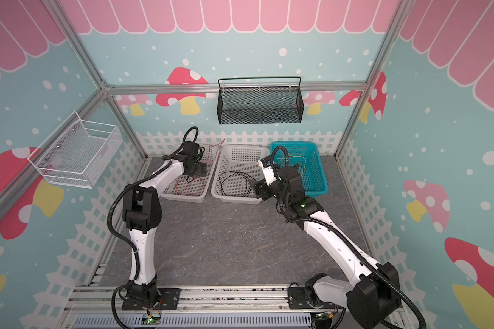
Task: Untangle and sort cables by color
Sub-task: Place the cable into the container.
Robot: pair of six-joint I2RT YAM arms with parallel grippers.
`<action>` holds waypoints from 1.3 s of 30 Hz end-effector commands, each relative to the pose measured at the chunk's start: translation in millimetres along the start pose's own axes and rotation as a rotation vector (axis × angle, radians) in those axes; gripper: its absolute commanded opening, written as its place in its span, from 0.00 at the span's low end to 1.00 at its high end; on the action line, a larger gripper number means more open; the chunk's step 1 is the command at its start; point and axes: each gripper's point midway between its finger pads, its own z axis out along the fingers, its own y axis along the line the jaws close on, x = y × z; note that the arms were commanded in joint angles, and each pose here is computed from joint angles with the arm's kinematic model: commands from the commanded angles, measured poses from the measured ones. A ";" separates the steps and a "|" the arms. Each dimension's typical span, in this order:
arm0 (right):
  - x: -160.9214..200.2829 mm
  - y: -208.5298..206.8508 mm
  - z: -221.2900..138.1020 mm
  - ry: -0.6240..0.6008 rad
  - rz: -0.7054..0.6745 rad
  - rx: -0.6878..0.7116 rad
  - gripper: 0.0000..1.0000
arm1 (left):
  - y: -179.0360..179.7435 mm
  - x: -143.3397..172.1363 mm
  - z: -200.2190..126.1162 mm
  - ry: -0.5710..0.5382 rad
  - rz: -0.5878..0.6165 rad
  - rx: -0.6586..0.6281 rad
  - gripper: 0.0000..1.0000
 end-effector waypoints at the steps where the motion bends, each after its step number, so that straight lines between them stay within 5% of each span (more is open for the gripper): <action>1: -0.3 -5.8 -6.2 -0.012 -0.028 0.037 0.83 | 8.8 -14.6 -38.2 -0.052 0.007 0.014 0.99; 10: 5.6 -12.1 -8.4 0.005 -0.028 0.060 0.83 | -11.3 -10.6 -68.3 -0.079 -0.029 0.281 0.99; 14: 9.2 -15.9 -9.7 0.012 -0.026 0.080 0.83 | -13.1 -18.9 -91.3 -0.175 -0.108 0.437 0.99; 19: 14.4 -25.2 -11.2 0.026 -0.033 0.124 0.84 | -3.9 -23.8 -121.8 -0.289 -0.111 0.474 0.99; 25: 30.0 -57.8 -13.1 0.059 -0.040 0.262 0.86 | 21.4 -18.2 -162.0 -0.471 -0.126 0.398 0.99; 30: 66.2 -107.6 -11.3 0.091 -0.015 0.435 0.90 | 60.3 16.5 -184.3 -0.595 -0.170 0.222 0.99; 39: 143.5 -179.7 -18.5 0.058 -0.038 0.686 0.92 | 118.1 91.8 -179.0 -0.701 -0.253 -0.059 0.99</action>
